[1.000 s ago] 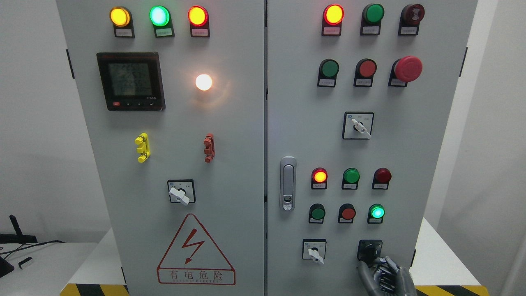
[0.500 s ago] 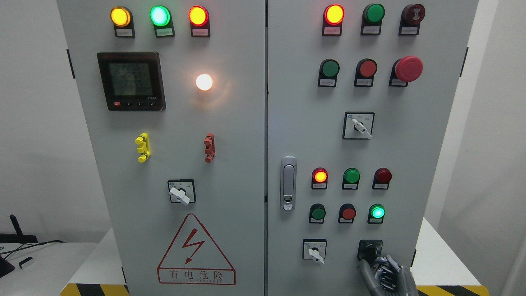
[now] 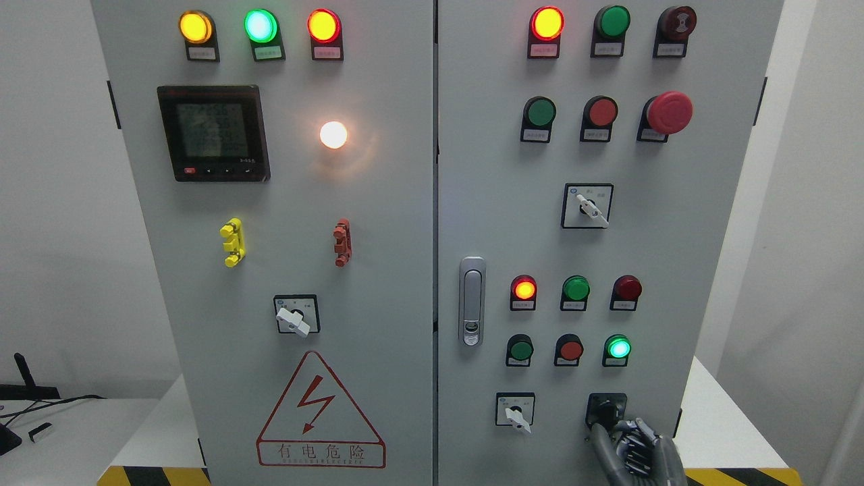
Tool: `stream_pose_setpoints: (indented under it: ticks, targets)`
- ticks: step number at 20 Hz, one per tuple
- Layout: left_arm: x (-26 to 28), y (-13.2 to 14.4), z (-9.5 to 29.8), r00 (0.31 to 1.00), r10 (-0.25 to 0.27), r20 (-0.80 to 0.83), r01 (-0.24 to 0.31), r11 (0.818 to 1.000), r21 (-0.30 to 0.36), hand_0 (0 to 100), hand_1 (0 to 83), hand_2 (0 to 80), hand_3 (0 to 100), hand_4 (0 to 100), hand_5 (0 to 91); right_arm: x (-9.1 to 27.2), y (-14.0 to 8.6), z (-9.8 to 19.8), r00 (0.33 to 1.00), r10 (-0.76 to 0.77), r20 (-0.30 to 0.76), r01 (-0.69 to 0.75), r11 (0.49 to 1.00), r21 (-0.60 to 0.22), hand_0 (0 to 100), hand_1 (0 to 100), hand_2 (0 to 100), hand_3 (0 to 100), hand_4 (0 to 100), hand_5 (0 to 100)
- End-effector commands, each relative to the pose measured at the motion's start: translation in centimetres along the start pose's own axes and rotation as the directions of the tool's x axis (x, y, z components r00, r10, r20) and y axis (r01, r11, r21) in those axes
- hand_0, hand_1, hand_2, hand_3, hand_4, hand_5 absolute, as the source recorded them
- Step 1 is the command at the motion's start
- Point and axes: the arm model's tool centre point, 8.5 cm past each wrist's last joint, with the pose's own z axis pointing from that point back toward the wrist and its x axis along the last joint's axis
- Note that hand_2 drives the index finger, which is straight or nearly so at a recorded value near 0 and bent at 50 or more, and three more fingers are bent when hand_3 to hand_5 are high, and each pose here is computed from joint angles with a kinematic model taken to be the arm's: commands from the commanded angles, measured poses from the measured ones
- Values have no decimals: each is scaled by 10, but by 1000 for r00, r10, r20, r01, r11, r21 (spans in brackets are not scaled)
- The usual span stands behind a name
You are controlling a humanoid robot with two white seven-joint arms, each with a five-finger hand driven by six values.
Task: Trip black knob to open circuit
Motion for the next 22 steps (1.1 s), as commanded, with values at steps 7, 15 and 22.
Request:
stream_pose_setpoints:
  ticks: [7, 15, 22]
  targets:
    - [0, 0, 0, 1000, 5, 0, -5, 1000, 1, 120, 389, 0, 0, 0, 0, -1, -5, 0, 1000, -3, -4, 3, 1000, -14, 421, 625, 538, 955, 1000, 1000]
    - [0, 0, 0, 1000, 5, 0, -5, 1000, 1, 120, 389, 0, 0, 0, 0, -1, -7, 1, 1000, 3, 2, -3, 1000, -21, 421, 622, 539, 957, 1000, 1000]
    - [0, 0, 0, 1000, 5, 0, -5, 1000, 1, 120, 389, 0, 0, 0, 0, -2, -8, 1, 1000, 12, 3, -12, 1000, -23, 422, 617, 526, 950, 997, 1000]
